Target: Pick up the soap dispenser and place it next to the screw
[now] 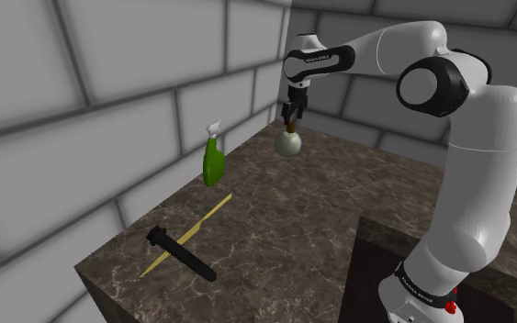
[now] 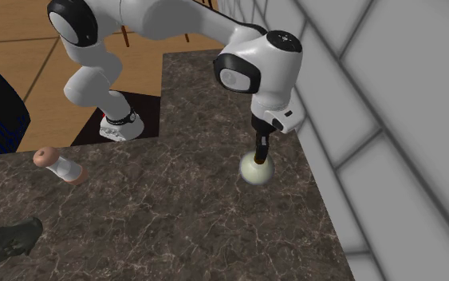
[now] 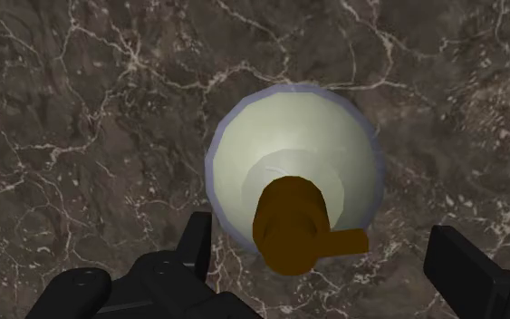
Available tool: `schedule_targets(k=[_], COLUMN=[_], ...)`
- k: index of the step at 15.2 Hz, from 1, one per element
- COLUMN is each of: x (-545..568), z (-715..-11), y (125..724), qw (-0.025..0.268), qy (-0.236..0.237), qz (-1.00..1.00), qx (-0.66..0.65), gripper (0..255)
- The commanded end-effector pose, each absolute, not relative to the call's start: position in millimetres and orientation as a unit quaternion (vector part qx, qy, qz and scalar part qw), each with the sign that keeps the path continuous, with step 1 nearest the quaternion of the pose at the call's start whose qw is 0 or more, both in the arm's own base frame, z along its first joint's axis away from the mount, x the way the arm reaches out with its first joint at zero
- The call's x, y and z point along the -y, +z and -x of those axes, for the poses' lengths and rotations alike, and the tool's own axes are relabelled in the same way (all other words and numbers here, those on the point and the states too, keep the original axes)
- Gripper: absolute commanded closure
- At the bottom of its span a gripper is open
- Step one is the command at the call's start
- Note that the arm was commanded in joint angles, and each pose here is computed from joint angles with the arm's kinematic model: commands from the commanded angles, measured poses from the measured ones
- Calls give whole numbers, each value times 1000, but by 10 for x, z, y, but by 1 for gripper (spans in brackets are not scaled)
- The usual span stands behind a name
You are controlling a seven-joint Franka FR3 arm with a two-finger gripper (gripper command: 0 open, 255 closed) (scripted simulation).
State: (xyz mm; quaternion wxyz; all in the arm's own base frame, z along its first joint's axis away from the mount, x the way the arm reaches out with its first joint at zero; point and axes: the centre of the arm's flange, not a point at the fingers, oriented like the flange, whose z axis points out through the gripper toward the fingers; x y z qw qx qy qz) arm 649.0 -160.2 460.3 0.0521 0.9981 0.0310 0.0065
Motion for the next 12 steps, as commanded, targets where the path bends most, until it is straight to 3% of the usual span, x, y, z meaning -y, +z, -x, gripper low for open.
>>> schedule_targets(k=[1,12], x=[1634,1665], z=[-6543,-6549], y=[4507,4214], qw=[53,53], qy=[7,7], qz=[-998,-998], qx=[-31,-31], gripper=[0,0])
